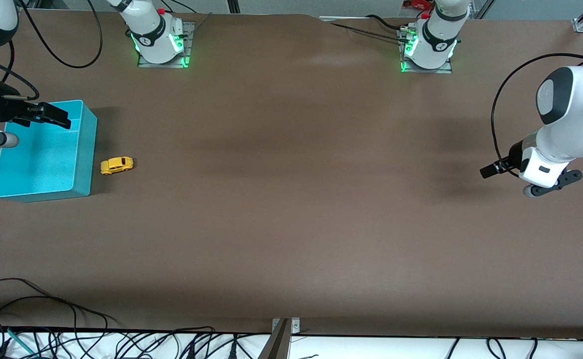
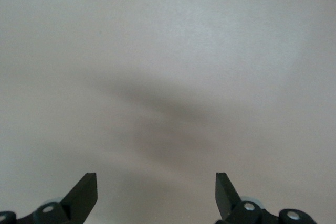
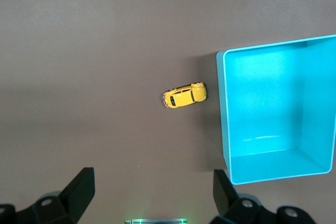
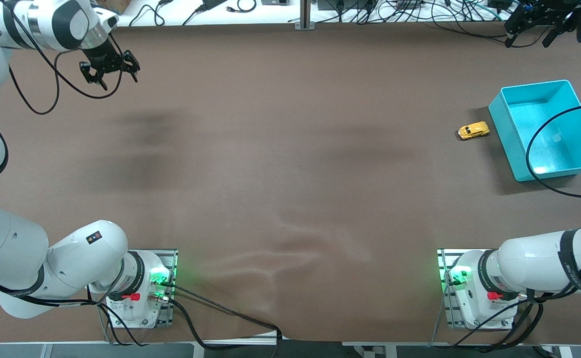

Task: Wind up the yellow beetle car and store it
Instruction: 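Raise the left gripper while the right gripper moves toward the car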

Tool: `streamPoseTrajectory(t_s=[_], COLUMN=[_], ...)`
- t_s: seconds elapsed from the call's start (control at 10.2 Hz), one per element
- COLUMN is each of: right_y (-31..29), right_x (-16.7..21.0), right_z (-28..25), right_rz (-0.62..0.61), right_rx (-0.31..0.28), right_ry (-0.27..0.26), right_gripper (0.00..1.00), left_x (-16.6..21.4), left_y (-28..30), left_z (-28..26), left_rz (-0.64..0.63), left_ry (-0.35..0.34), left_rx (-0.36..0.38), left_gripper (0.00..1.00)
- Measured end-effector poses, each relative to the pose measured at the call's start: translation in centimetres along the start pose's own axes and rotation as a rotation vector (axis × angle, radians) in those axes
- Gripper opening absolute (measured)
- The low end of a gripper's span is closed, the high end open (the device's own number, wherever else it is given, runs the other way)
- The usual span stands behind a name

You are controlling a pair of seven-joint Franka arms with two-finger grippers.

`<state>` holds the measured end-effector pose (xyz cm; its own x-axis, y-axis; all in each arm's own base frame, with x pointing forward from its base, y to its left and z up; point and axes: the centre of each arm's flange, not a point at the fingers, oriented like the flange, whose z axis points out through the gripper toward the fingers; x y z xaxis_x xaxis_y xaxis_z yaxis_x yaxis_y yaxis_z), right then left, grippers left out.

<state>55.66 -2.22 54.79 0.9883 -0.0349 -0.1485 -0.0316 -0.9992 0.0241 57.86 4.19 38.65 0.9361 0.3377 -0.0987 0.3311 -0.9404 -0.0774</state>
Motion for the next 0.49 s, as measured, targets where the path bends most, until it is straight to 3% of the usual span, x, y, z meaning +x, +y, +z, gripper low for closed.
streamPoseTrajectory(t_s=[0.2, 0.49], right_y=[0.1, 0.2], right_x=[0.2, 0.6], right_z=[0.3, 1.0], right_rz=[0.001, 0.003], right_rx=[-0.002, -0.004], right_ry=[-0.006, -0.016], right_gripper=[1.00, 1.00], left_x=[-0.1, -0.6], left_y=[1.4, 2.2], left_z=[-1.4, -4.0], left_rz=[0.069, 0.152], left_ry=[0.013, 0.054], left_rx=[-0.004, -0.014], left_gripper=[0.95, 0.98])
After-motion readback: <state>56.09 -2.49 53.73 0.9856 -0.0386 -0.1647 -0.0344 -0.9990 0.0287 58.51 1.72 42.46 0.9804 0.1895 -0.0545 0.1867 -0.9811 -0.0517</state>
